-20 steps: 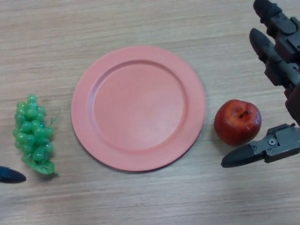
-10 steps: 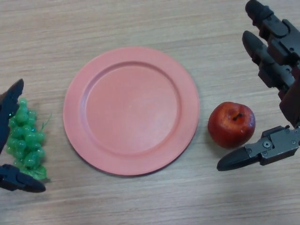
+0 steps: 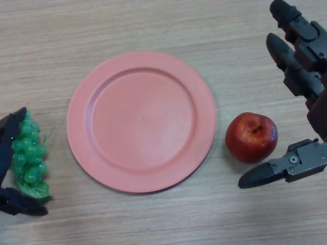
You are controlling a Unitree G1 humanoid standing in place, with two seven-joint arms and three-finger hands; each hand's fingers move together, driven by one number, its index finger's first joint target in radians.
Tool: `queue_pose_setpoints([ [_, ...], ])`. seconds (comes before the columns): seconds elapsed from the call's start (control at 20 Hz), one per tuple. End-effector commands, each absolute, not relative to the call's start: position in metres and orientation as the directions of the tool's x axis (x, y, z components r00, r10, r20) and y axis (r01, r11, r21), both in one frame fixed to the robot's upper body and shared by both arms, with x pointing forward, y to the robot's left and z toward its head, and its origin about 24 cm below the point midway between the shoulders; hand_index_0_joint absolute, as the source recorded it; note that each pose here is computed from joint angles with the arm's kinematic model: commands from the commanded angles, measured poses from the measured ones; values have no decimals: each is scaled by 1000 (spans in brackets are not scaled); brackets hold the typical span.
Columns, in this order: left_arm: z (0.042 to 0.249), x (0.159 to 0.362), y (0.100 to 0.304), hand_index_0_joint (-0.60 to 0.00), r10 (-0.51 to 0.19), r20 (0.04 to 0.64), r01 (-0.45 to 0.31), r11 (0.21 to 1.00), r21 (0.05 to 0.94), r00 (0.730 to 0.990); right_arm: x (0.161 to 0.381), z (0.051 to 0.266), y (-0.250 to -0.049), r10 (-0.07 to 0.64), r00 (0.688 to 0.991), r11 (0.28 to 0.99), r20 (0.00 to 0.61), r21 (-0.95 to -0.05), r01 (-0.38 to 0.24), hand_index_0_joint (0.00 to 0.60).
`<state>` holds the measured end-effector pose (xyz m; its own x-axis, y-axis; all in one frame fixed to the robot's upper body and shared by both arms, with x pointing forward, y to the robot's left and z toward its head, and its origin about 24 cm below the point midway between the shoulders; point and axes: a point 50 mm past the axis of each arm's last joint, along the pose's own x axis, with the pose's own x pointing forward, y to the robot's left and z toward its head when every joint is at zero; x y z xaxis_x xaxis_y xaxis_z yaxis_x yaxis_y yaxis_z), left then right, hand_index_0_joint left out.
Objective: Pick up the green grapes and place it on the plate
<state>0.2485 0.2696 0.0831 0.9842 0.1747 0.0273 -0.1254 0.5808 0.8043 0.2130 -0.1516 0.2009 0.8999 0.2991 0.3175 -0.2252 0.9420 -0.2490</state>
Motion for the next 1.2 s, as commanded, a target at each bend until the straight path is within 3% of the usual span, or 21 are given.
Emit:
queue_pose_setpoints([
  [0.05, 101, 250, 275, -600, 149, 141, -201, 563, 801, 979, 198, 227, -155, 306, 811, 939, 498, -298, -171, 0],
  [0.15, 98, 251, 275, -600, 131, 168, -213, 540, 814, 977, 197, 227, -154, 308, 810, 938, 499, -301, -172, 0],
  [0.3, 88, 255, 281, -600, 107, 204, -231, 428, 874, 973, 196, 226, -153, 315, 806, 937, 500, -301, -180, 0],
  [0.45, 98, 252, 284, -600, 84, 249, -260, 437, 861, 965, 195, 226, -153, 317, 807, 937, 499, -297, -185, 0],
  [0.65, 142, 241, 291, -600, 119, 373, -376, 535, 756, 920, 193, 228, -152, 321, 804, 937, 501, -290, -194, 0],
  [0.7, 161, 235, 291, -600, 143, 419, -419, 582, 697, 897, 192, 228, -152, 322, 802, 937, 503, -290, -194, 0],
  [0.85, 194, 221, 289, -600, 163, 507, -492, 605, 626, 846, 192, 228, -151, 324, 800, 936, 505, -291, -196, 0],
  [0.95, 212, 213, 276, -600, 116, 560, -505, 608, 613, 820, 191, 229, -151, 325, 800, 937, 504, -289, -198, 0],
  [1.05, 220, 209, 253, -600, 16, 566, -448, 630, 634, 824, 191, 230, -151, 324, 800, 937, 506, -289, -197, 0],
  [1.1, 220, 207, 240, -600, -43, 533, -376, 660, 650, 845, 191, 230, -151, 322, 800, 937, 507, -288, -196, 0],
  [1.2, 224, 209, 226, -600, -110, 553, -378, 621, 687, 826, 191, 231, -150, 325, 797, 936, 509, -293, -194, 0],
])
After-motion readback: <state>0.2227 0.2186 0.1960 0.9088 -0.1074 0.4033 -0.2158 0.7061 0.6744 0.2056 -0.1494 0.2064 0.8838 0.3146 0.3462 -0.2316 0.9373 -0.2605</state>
